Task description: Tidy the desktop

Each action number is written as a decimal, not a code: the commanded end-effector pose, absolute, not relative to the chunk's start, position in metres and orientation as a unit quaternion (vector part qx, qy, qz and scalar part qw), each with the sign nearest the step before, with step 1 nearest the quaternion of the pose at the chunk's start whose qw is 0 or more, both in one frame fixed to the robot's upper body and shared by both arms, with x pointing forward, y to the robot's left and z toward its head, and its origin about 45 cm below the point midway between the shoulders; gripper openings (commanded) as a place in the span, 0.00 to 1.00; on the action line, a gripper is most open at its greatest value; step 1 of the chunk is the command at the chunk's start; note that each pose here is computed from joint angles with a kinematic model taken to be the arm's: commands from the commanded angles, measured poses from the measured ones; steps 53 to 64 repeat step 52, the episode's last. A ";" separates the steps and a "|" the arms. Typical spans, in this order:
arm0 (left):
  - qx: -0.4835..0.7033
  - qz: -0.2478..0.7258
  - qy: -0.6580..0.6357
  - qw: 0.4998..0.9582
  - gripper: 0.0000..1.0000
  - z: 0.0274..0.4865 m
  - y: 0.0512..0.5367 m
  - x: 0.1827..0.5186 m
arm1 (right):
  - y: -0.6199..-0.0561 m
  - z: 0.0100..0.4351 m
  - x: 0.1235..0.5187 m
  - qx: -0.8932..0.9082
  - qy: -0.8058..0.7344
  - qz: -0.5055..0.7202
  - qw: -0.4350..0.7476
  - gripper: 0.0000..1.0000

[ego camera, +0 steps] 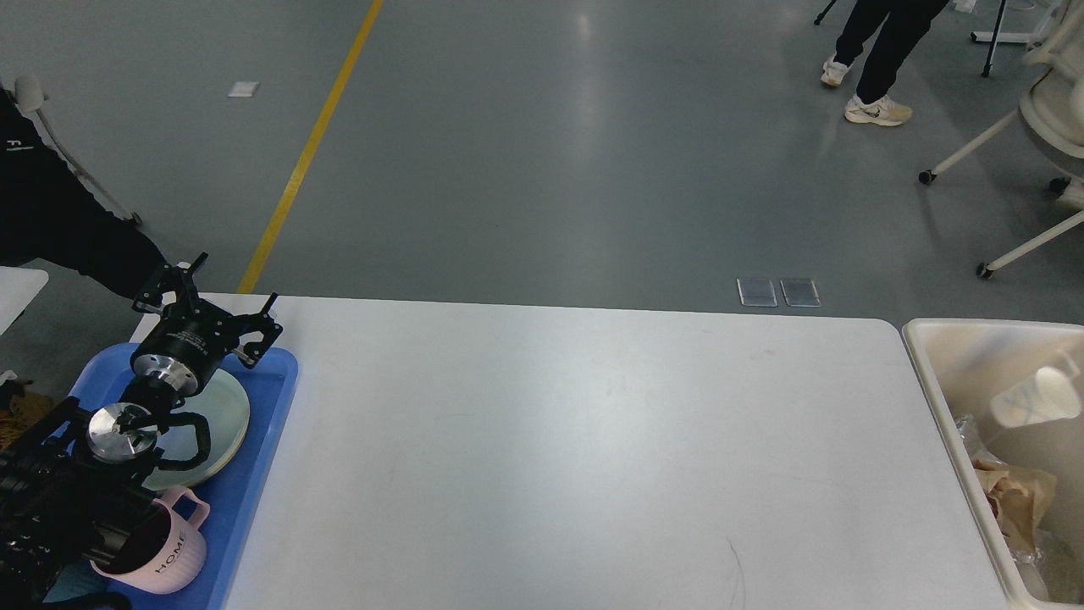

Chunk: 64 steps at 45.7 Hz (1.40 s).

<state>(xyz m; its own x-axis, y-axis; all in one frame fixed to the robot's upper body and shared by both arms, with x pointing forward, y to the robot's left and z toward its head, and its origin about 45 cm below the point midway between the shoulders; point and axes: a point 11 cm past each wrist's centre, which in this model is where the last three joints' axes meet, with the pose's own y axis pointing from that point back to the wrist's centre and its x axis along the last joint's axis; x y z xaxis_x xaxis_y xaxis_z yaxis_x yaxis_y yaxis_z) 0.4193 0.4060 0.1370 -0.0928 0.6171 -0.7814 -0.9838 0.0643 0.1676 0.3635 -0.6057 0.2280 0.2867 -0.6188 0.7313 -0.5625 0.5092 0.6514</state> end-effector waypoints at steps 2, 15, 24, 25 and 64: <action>-0.246 0.638 0.373 0.627 0.97 0.137 0.406 0.419 | -0.590 0.197 0.361 0.522 -0.623 -0.062 0.579 1.00; -0.246 0.638 0.373 0.627 0.97 0.137 0.406 0.419 | -0.564 0.212 0.396 0.564 -0.768 -0.154 0.260 1.00; -0.246 0.638 0.373 0.627 0.97 0.137 0.406 0.419 | -0.529 0.241 0.434 0.585 -0.784 -0.203 0.039 1.00; -0.246 0.638 0.373 0.627 0.97 0.137 0.406 0.419 | -0.527 0.243 0.436 0.586 -0.783 -0.208 0.021 1.00; -0.246 0.638 0.373 0.627 0.97 0.137 0.406 0.419 | -0.408 0.236 0.479 0.629 -0.717 -0.228 -0.195 1.00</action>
